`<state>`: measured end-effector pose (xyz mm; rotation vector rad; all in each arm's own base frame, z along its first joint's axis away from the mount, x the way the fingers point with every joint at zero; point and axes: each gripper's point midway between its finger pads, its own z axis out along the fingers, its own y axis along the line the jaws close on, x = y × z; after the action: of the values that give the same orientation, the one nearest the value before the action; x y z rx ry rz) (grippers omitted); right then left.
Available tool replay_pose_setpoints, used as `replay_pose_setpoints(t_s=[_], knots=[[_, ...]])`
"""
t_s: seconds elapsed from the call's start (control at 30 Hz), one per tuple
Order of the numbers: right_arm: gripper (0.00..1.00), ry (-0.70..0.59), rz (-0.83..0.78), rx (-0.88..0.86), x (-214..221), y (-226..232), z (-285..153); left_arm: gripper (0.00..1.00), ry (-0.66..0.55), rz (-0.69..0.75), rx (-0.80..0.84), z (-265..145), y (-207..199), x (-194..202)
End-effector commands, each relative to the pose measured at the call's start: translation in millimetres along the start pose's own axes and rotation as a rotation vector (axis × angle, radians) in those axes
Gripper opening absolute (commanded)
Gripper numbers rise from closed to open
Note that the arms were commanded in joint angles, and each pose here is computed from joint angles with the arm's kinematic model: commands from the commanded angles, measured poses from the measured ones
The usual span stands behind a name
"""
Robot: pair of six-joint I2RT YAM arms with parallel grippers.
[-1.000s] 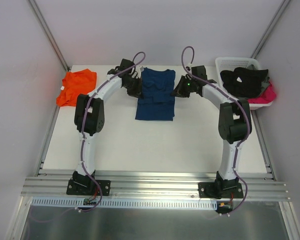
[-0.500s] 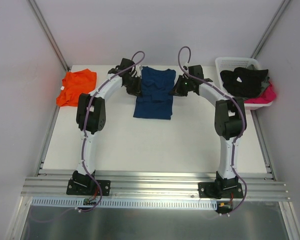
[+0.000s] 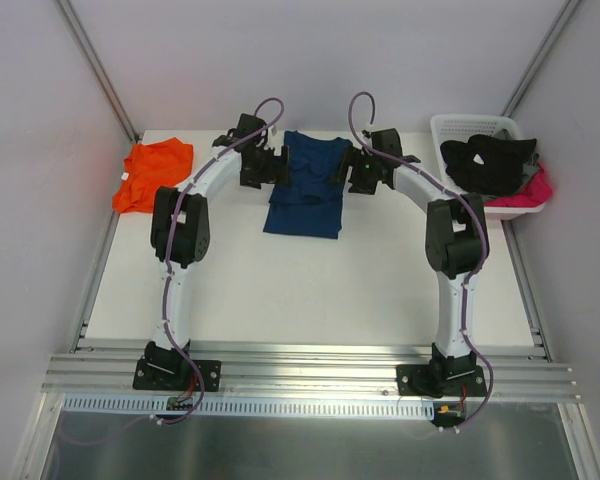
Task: Fold and stack the t-shirts
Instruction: Fold the tshirt
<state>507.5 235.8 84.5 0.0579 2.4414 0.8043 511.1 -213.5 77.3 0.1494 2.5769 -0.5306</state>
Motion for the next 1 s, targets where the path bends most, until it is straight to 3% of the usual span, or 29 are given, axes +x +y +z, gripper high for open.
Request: replay_pose_setpoints(t_s=[0.0, 0.1, 0.2, 0.27, 0.33, 0.43, 0.47, 0.57, 0.67, 0.97], knots=[[0.77, -0.107, -0.082, -0.026, -33.3, 34.0, -39.5, 0.99, -0.112, 0.011, -0.043, -47.5, -2.9, -27.9], [0.77, -0.124, -0.084, -0.062, -36.8, 52.5, -62.2, 0.99, -0.120, 0.022, -0.026, -74.3, -14.3, -18.0], [0.75, -0.114, -0.085, -0.098, -28.7, 71.2, -73.1, 0.91, -0.094, 0.037, 0.026, -92.1, -24.3, 1.4], [0.73, -0.090, -0.080, -0.113, -16.4, 81.3, -72.0, 0.79, -0.089, 0.048, 0.048, -104.5, -28.6, 9.2], [0.73, -0.070, -0.095, -0.129, -4.9, 95.9, -71.2, 0.52, -0.076, 0.052, 0.056, -113.0, -29.2, 21.5], [0.73, -0.010, -0.083, -0.132, 20.6, 105.8, -61.0, 0.32, -0.039, 0.045, 0.124, -120.2, -39.6, 39.3], [0.73, 0.006, -0.083, -0.142, 28.0, 108.6, -57.2, 0.21, -0.025, 0.043, 0.143, -120.1, -42.0, 44.0], [0.73, 0.057, -0.046, -0.143, 47.5, 109.7, -38.7, 0.05, 0.007, 0.011, 0.131, -114.9, -37.9, 54.8], [0.72, 0.125, -0.005, -0.146, 68.4, 109.8, -16.6, 0.00, 0.010, -0.010, 0.098, -111.8, -29.1, 55.8], [0.71, 0.228, 0.070, -0.135, 97.9, 97.9, 28.3, 0.00, -0.088, -0.012, -0.006, -134.7, -0.2, 28.7]])
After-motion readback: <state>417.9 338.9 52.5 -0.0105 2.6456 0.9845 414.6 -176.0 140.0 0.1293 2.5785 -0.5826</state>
